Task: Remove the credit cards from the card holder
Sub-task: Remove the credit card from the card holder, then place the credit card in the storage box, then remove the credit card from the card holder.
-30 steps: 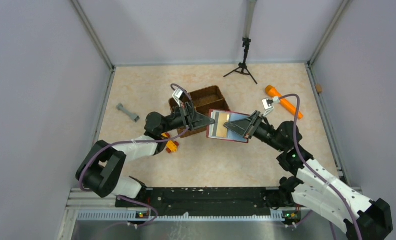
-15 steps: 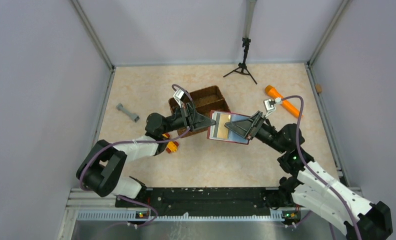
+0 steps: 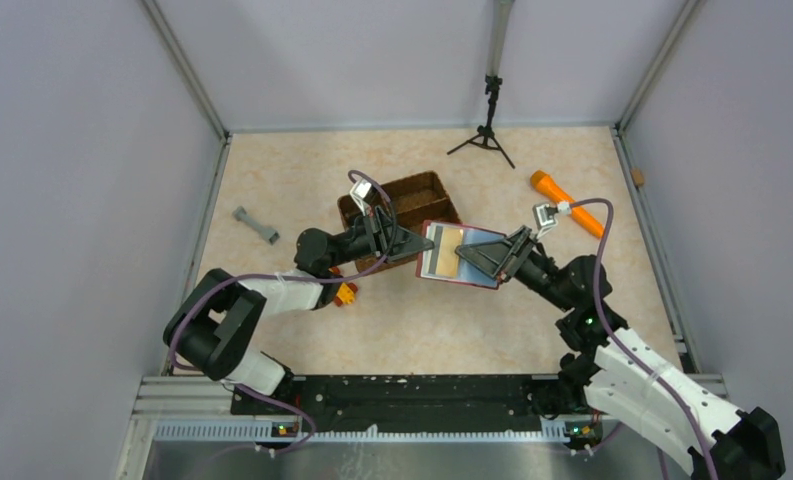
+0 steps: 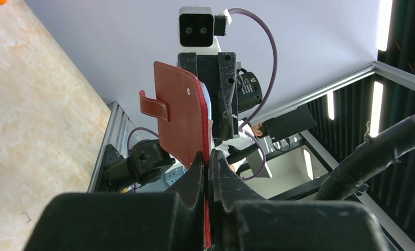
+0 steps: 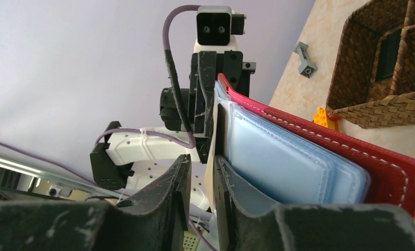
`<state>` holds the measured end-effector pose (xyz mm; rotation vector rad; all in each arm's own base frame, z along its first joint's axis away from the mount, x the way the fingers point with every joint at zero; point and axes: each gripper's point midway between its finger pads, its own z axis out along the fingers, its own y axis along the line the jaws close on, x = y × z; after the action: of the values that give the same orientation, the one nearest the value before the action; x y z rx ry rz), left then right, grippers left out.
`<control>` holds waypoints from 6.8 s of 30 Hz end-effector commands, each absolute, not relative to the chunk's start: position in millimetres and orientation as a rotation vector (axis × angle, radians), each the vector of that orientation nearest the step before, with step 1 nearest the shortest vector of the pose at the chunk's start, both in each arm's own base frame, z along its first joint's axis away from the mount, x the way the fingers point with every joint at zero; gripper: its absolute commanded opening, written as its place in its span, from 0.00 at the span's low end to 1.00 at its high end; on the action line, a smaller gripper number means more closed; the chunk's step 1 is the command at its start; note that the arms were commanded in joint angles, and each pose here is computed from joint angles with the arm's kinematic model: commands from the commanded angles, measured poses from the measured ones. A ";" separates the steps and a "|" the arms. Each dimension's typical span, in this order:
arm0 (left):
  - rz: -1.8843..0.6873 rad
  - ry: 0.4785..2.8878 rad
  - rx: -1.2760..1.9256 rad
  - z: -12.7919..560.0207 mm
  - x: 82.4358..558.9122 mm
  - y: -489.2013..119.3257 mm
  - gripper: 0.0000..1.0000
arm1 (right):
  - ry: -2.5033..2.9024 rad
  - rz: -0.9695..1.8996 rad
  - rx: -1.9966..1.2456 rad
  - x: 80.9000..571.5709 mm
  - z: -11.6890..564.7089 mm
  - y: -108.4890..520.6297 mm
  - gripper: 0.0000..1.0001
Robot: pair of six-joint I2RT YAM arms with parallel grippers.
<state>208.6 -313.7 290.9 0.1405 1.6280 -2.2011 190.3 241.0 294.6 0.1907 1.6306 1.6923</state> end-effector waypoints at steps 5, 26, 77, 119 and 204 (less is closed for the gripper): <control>-2.203 1.503 0.172 311.8 206.0 -307.9 0.00 | 1.505 1.729 0.157 186.3 319.5 233.8 0.21; -2.186 1.506 0.192 313.6 204.0 -308.2 0.00 | 1.623 1.676 0.092 192.8 308.3 245.8 0.08; -1.512 1.881 -0.070 270.5 266.8 -222.2 0.00 | 1.760 1.355 0.233 226.7 264.6 209.0 0.00; -0.696 1.817 -0.246 298.0 274.4 -89.9 0.00 | 1.656 1.067 1.297 370.3 169.6 273.8 0.00; -1.532 1.635 0.148 323.9 249.9 -213.3 0.00 | 1.855 1.168 -0.496 234.3 282.3 383.8 0.64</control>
<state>251.3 -211.0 295.4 0.0932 1.7679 -1.5142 237.3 371.6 270.1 -0.4465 1.8874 1.1894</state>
